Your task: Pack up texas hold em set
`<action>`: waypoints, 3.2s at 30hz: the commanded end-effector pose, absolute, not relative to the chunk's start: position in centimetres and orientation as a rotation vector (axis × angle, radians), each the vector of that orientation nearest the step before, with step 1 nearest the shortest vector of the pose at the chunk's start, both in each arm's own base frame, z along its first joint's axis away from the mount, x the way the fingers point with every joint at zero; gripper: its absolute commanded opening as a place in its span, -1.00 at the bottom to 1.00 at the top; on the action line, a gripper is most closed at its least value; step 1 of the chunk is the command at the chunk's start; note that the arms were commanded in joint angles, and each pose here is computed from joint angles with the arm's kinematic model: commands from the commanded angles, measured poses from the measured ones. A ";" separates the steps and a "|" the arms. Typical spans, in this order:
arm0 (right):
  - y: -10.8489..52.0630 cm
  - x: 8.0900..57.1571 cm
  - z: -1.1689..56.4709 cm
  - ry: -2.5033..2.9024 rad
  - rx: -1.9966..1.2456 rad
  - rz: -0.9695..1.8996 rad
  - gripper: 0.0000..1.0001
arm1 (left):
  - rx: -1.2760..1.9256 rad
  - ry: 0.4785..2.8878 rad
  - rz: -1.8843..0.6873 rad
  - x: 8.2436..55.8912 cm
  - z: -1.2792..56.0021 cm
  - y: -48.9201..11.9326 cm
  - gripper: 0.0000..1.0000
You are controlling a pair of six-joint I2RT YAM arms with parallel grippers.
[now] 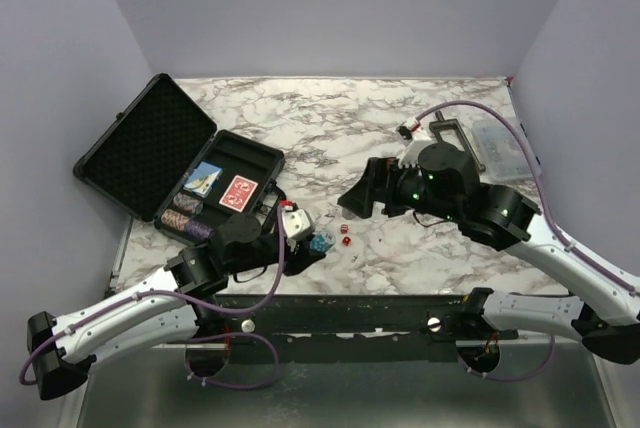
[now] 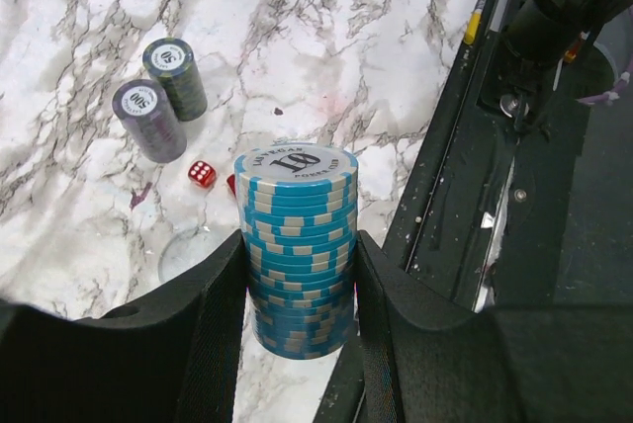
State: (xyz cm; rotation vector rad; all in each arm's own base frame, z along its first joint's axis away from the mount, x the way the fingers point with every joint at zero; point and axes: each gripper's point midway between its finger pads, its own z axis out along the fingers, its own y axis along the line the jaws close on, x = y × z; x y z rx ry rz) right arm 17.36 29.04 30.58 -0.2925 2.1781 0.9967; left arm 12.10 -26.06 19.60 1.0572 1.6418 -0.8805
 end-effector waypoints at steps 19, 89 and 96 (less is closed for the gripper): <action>21.6 19.5 29.2 2.084 0.109 0.754 1.00 | -0.277 2.046 -0.796 20.8 20.2 -20.9 -1.00; 19.6 18.5 26.0 2.125 0.150 0.705 1.00 | -1.534 2.274 0.228 26.6 9.1 -0.2 -1.00; 19.7 18.6 25.9 2.128 0.142 0.701 1.00 | -1.550 2.265 0.274 26.7 8.9 0.7 -1.00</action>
